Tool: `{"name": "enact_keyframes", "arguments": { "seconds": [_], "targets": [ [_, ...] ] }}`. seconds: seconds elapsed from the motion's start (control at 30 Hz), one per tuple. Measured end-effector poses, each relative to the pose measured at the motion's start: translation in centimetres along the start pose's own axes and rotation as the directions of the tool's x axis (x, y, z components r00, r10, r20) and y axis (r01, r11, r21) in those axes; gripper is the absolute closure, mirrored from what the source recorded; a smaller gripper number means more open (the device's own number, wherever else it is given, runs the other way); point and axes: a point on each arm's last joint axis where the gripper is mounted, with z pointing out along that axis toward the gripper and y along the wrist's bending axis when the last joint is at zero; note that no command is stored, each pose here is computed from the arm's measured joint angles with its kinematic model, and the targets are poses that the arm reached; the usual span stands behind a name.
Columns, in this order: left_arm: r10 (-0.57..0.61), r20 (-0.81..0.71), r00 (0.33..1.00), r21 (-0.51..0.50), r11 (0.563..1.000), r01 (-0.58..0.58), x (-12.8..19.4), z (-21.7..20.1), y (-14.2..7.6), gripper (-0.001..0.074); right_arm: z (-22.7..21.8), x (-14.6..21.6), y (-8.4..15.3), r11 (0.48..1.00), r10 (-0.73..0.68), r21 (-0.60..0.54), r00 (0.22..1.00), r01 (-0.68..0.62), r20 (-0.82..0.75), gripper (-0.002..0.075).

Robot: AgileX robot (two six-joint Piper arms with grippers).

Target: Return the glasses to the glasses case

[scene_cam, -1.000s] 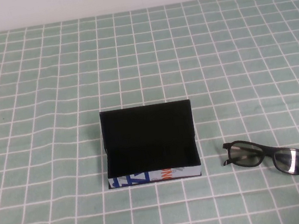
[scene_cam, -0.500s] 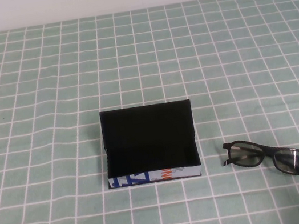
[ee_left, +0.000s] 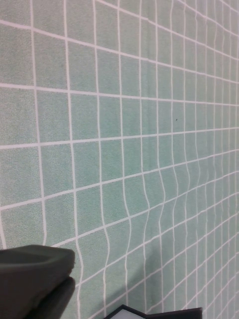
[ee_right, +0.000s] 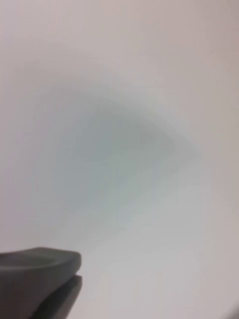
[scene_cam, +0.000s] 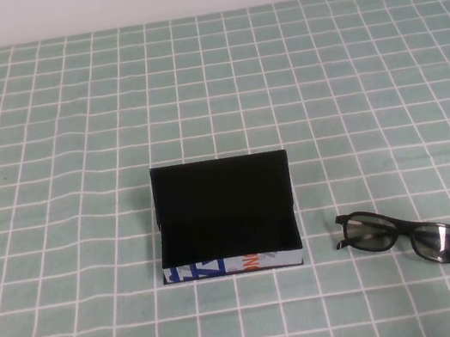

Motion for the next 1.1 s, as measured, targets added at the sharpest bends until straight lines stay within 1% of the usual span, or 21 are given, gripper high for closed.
{"name": "enact_keyframes", "arguments": {
  "seconds": [0.13, 0.27, 0.33, 0.4, 0.5, 0.63, 0.7, 0.8, 0.87, 0.93, 0.97, 1.03, 1.07, 1.1],
  "targets": [
    [0.000, 0.000, 1.000, 0.000, 1.000, 0.000, 0.0, 0.0, 0.0, 0.0738, 1.3, -4.5, 0.6, 0.999, 0.033, -0.015, 0.991, -0.032, 0.129, 0.0738],
    [0.000, 0.000, 1.000, 0.000, 1.000, 0.000, 0.0, 0.0, 0.0, 0.0738, 2.1, -10.5, 1.2, 0.997, 0.072, -0.043, 0.958, -0.063, 0.278, 0.0738],
    [0.000, 0.000, 1.000, 0.000, 1.000, 0.000, 0.0, 0.0, 0.0, 0.0738, 2.6, -13.7, 1.7, 0.995, 0.087, -0.064, 0.941, -0.070, 0.326, 0.0738],
    [0.000, 0.000, 1.000, 0.000, 1.000, 0.000, 0.0, 0.0, 0.0, 0.0738, 3.6, -16.4, 2.3, 0.996, 0.063, -0.081, 0.945, -0.039, 0.322, 0.0738],
    [0.000, 0.000, 1.000, 0.000, 1.000, 0.000, 0.0, 0.0, 0.0, 0.0738, 5.8, -19.1, 3.4, 0.993, -0.022, -0.111, 0.970, 0.050, 0.241, 0.0738],
    [0.000, 0.000, 1.000, 0.000, 1.000, 0.000, 0.0, 0.0, 0.0, 0.0738, 9.5, -21.2, 5.0, 0.979, -0.079, -0.181, 0.991, 0.097, 0.104, 0.0738],
    [0.000, 0.000, 1.000, 0.000, 1.000, 0.000, 0.0, 0.0, 0.0, 0.0738, 11.5, -21.3, 5.8, 0.967, -0.117, -0.224, 0.993, 0.118, 0.019, 0.0738],
    [0.000, 0.000, 1.000, 0.000, 1.000, 0.000, 0.0, 0.0, 0.0, 0.0738, 14.5, -20.2, 6.6, 0.946, -0.211, -0.269, 0.973, 0.178, -0.097, 0.0738],
    [0.000, 0.000, 1.000, 0.000, 1.000, 0.000, 0.0, 0.0, 0.0, 0.0738, 16.2, -18.8, 6.9, 0.928, -0.284, -0.297, 0.943, 0.225, -0.175, 0.0738],
    [0.000, 0.000, 1.000, 0.000, 1.000, 0.000, 0.0, 0.0, 0.0, 0.0738, 17.8, -16.9, 6.9, 0.912, -0.351, -0.314, 0.897, 0.263, -0.268, 0.0738],
    [0.000, 0.000, 1.000, 0.000, 1.000, 0.000, 0.0, 0.0, 0.0, 0.0738, 18.4, -15.9, 6.8, 0.914, -0.359, -0.309, 0.878, 0.263, -0.315, 0.0738],
    [0.000, 0.000, 1.000, 0.000, 1.000, 0.000, 0.0, 0.0, 0.0, 0.0738, 19.7, -13.5, 6.3, 0.924, -0.366, -0.275, 0.818, 0.265, -0.444, 0.0738],
    [0.000, 0.000, 1.000, 0.000, 1.000, 0.000, 0.0, 0.0, 0.0, 0.0738, 20.2, -12.4, 6.0, 0.929, -0.365, -0.247, 0.783, 0.275, -0.503, 0.0738],
    [0.000, 0.000, 1.000, 0.000, 1.000, 0.000, 0.0, 0.0, 0.0, 0.0738, 20.7, -11.1, 5.5, 0.946, -0.323, -0.192, 0.750, 0.260, -0.577, 0.0738]
  ]
}}
